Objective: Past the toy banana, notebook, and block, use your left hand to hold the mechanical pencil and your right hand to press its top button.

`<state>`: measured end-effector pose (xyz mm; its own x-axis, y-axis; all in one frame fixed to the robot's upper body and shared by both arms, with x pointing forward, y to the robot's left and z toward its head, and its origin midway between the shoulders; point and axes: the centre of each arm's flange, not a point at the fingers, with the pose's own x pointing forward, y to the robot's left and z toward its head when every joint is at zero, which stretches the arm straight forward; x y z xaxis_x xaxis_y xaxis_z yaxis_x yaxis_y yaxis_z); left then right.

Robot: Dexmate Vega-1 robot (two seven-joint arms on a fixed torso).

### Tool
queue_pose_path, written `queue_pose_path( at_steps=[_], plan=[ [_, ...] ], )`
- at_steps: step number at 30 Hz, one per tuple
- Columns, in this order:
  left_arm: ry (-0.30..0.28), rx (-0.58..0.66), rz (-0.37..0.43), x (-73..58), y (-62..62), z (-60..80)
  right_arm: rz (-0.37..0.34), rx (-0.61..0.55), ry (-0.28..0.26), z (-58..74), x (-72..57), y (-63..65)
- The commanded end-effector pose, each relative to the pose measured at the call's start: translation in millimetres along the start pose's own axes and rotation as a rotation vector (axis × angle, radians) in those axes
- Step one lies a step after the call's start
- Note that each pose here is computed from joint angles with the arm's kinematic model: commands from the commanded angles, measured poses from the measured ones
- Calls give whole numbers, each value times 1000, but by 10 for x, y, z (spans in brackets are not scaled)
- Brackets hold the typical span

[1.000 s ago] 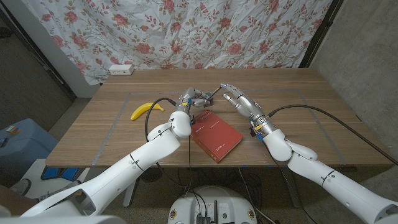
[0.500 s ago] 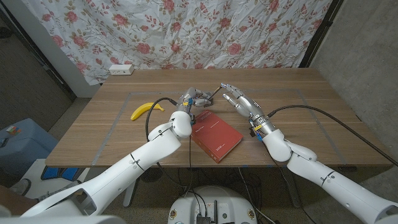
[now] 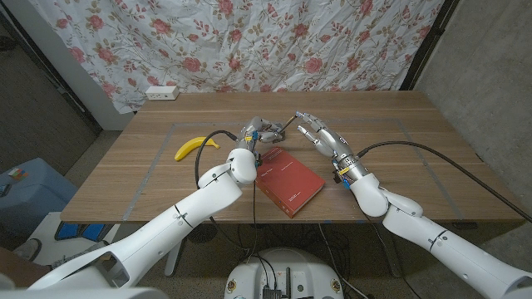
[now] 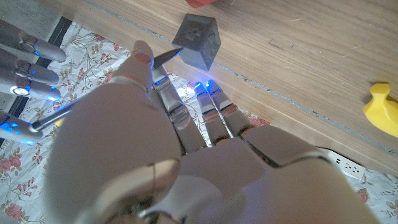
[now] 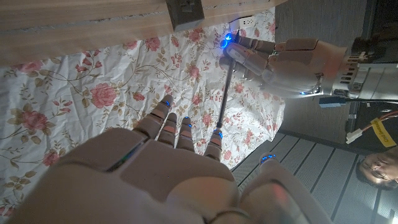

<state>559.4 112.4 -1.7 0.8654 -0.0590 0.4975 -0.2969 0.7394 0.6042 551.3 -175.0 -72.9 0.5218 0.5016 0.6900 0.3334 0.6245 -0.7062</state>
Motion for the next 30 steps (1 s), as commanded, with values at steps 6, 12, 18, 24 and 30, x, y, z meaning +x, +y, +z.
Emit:
queue_pose_path(
  at_steps=[6, 12, 18, 24, 30],
  plan=[
    [0, -1, 5, 1, 10, -8, 16, 8, -1, 36, 11, 67],
    [7, -1, 5, -4, 8, -18, -5, 35, -2, 15, 10, 25],
    [7, 0, 5, -5, 16, -23, -28, 63, -8, -3, 19, -21],
    [5, 0, 4, -4, 16, -23, -46, 75, -11, -13, 16, -53],
    [-2, -1, -1, 2, 10, -21, -60, 77, -16, -8, 12, -92]
  ],
)
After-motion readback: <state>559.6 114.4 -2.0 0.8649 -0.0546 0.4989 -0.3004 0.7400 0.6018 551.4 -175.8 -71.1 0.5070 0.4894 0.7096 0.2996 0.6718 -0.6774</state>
